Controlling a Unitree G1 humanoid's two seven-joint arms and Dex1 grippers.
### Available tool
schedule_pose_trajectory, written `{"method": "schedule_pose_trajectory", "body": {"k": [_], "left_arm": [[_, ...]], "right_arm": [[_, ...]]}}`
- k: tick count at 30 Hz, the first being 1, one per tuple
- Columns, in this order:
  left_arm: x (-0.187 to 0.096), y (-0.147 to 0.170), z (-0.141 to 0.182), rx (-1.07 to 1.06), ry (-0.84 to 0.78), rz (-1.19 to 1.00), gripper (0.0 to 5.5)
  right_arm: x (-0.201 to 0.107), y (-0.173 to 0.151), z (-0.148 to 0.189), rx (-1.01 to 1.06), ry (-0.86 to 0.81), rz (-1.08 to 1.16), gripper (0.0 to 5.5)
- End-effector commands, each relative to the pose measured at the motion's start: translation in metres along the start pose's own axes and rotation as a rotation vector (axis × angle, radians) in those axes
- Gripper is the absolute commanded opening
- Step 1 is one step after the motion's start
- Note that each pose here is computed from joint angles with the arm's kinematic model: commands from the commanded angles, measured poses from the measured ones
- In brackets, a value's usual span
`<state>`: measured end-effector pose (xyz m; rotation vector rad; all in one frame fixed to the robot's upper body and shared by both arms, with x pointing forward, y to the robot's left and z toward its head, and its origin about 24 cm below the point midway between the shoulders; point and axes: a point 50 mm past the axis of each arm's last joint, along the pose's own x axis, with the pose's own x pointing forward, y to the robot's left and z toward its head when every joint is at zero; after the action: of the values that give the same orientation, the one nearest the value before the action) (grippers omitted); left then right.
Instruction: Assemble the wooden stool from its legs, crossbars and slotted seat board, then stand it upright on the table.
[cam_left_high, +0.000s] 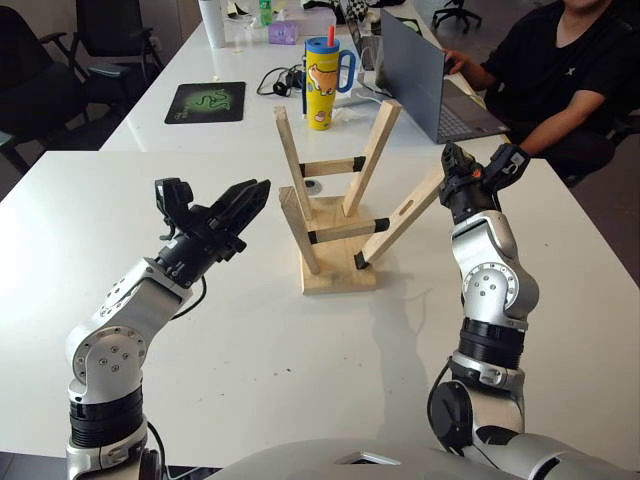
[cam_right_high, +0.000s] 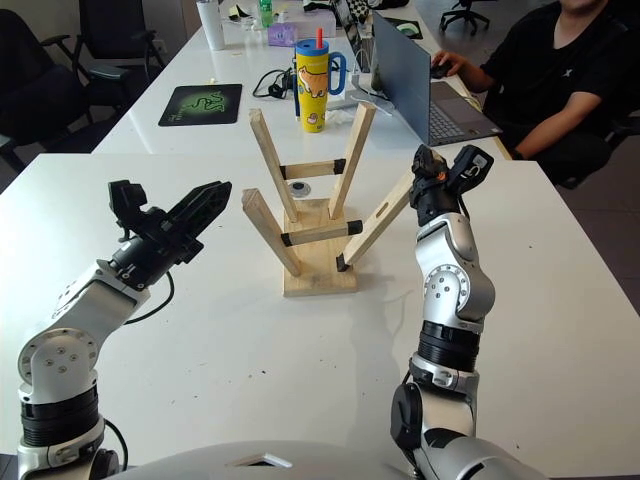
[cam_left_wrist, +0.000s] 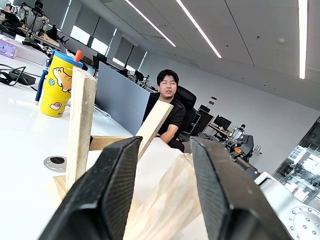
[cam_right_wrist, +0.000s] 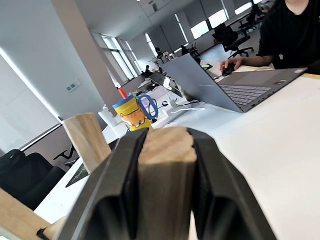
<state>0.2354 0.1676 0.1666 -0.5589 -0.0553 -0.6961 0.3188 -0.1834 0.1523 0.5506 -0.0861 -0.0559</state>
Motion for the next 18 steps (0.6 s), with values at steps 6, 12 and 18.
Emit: {"method": "schedule_pose_trajectory", "body": {"k": [6, 12, 18], "left_arm": [[0.002, -0.003, 0.003, 0.007, -0.019, -0.005, 1.88], [0.003, -0.006, 0.004, 0.007, -0.026, -0.011, 1.88], [0.004, -0.008, 0.005, 0.006, -0.033, -0.016, 1.88]], "right_arm": [[-0.012, 0.001, -0.032, -0.072, 0.110, -0.013, 1.05], [-0.009, 0.003, -0.029, -0.195, 0.015, 0.028, 1.05], [-0.013, 0.007, -0.031, -0.339, -0.075, 0.085, 1.05]]}}
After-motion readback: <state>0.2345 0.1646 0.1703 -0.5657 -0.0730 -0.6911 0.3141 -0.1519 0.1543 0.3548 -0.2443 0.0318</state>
